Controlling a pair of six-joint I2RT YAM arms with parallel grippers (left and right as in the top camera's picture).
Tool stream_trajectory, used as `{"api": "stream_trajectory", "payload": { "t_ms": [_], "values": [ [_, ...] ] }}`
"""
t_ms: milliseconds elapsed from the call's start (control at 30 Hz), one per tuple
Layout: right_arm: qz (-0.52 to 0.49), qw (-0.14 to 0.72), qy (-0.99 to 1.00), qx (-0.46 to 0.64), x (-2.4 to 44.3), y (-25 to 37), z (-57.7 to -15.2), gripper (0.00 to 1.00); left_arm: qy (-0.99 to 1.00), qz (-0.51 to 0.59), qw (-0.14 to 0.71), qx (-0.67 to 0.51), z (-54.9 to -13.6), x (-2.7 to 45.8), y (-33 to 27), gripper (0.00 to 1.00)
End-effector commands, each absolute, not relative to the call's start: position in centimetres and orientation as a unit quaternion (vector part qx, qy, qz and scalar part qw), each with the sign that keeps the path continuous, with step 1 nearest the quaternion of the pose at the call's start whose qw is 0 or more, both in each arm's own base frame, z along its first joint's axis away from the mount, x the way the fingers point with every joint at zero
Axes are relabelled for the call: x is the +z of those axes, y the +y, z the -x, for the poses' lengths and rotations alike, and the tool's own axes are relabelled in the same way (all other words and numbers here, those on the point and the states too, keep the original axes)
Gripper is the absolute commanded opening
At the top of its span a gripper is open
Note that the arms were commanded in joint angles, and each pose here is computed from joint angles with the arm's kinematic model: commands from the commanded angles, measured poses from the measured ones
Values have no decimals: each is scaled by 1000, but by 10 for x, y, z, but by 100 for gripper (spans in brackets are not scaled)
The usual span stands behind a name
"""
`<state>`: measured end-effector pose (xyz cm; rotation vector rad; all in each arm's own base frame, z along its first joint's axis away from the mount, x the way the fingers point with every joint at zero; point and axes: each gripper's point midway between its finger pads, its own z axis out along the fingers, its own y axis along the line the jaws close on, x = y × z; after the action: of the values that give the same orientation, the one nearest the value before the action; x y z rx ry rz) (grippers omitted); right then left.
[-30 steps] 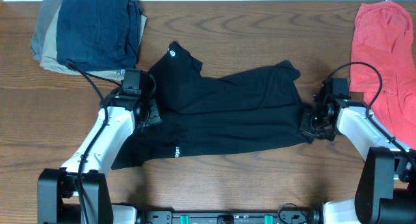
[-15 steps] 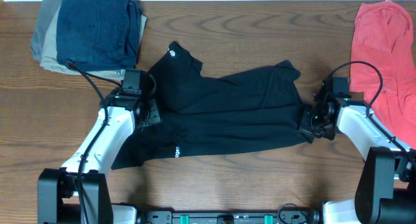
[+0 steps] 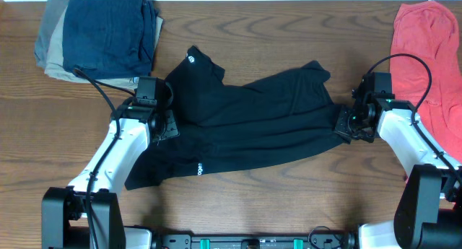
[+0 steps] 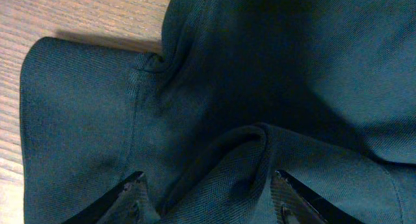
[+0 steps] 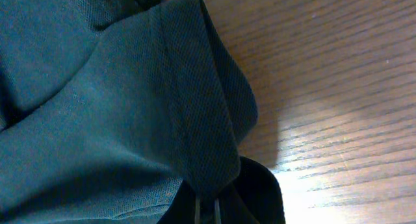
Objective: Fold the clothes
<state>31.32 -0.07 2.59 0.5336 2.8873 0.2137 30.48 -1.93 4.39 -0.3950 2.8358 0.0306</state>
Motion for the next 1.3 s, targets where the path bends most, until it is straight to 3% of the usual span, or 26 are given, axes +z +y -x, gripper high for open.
{"api": "stream_trajectory", "payload": {
  "t_ms": [0, 633, 1000, 1100, 1233, 1267],
  "values": [
    [-186, 103, 974, 74, 28, 0, -319, 1, 981, 140, 134, 21, -302, 40, -16, 62],
    [-250, -8, 967, 50, 23, 0, -265, 1, 981, 140, 134, 21, -302, 40, -15, 62],
    [-261, 18, 965, -21, 41, -25, -256, 1, 981, 140, 133, 22, -301, 39, -15, 62],
    [-246, 14, 969, -6, 41, -20, -256, 20, 981, 140, 133, 22, -301, 39, -15, 62],
    [-233, 5, 972, 4, 41, -15, -253, 70, 981, 140, 133, 22, -301, 39, -16, 62],
    [-233, 2, 973, 6, 41, -14, -251, 76, 981, 140, 133, 22, -301, 39, -16, 62]
  ]
}}
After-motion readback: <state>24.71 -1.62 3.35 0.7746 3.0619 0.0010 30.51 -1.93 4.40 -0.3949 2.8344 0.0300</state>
